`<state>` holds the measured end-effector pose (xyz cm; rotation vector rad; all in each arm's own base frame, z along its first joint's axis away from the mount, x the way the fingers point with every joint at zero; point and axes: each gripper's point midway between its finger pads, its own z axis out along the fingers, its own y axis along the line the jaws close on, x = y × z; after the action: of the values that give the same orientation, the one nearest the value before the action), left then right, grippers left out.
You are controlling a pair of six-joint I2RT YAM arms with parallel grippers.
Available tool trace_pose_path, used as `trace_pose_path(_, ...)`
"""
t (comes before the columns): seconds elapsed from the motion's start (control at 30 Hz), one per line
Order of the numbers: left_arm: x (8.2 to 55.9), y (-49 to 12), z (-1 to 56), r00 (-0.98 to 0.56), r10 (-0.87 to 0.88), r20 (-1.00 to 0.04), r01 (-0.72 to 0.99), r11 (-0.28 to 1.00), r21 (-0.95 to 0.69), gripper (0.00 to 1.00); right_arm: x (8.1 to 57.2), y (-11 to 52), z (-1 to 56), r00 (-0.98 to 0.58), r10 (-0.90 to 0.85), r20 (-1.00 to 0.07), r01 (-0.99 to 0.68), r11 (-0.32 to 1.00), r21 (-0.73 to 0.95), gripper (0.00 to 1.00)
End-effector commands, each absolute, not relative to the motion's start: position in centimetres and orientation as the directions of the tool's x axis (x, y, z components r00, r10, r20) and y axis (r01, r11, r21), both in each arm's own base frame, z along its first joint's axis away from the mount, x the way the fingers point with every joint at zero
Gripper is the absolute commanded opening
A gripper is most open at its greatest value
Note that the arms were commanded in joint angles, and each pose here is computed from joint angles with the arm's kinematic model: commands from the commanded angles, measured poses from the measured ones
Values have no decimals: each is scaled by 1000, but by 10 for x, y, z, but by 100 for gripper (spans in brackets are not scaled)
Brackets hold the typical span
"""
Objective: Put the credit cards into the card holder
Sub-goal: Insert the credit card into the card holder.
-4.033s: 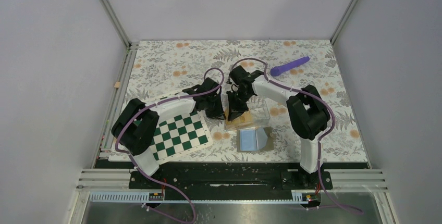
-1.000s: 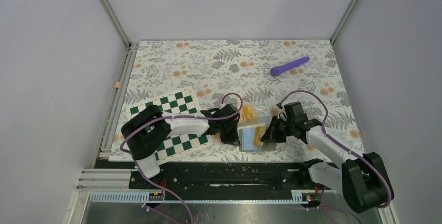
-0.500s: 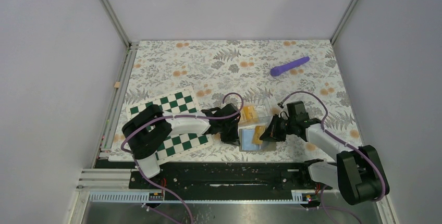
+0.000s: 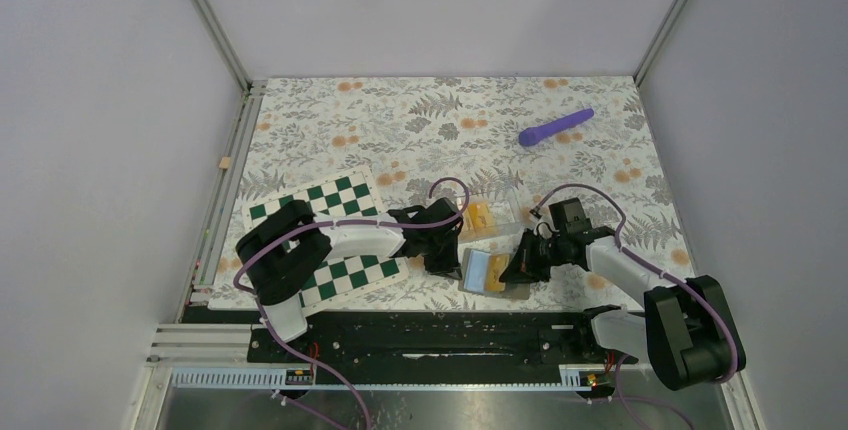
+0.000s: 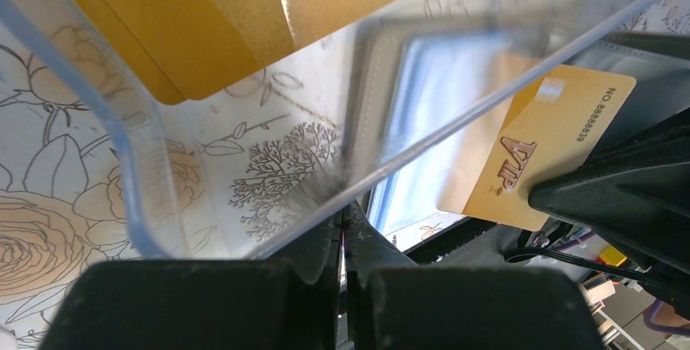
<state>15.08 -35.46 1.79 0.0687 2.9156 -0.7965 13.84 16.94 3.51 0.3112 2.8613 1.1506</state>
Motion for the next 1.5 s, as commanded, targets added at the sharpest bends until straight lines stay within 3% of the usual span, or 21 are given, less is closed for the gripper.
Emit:
trace_pose_path(0.0, 152, -365, 21, -989, 35, -141, 104, 853, -512, 0, 124, 171, 38, -982, 159, 101, 184, 693, 697, 0)
trace_pose_path(0.47, 151, -368, 29, -989, 37, -145, 108, 846, -522, 0, 152, 184, 38, -986, 167, 4, 111, 636, 764, 0)
trace_pose_path(0.83, 150, -368, 27, -989, 37, -141, 106, 848, -520, 0, 140, 203, 23, -994, 84, 74, 111, 666, 737, 0)
trace_pose_path(0.97, 150, -365, 27, -989, 40, -145, 109, 855, -508, 0, 144, 195, 27, -997, 69, 40, 77, 722, 688, 12)
trace_pose_path(1.23, 154, -363, 28, -985, 54, -162, 127, 868, -479, 0, 153, 180, 44, -998, 32, -56, -9, 796, 605, 48)
trace_pose_path(1.47, 160, -368, 29, -984, 61, -169, 134, 875, -465, 0, 157, 178, 34, -998, 12, -61, -26, 808, 589, 60)
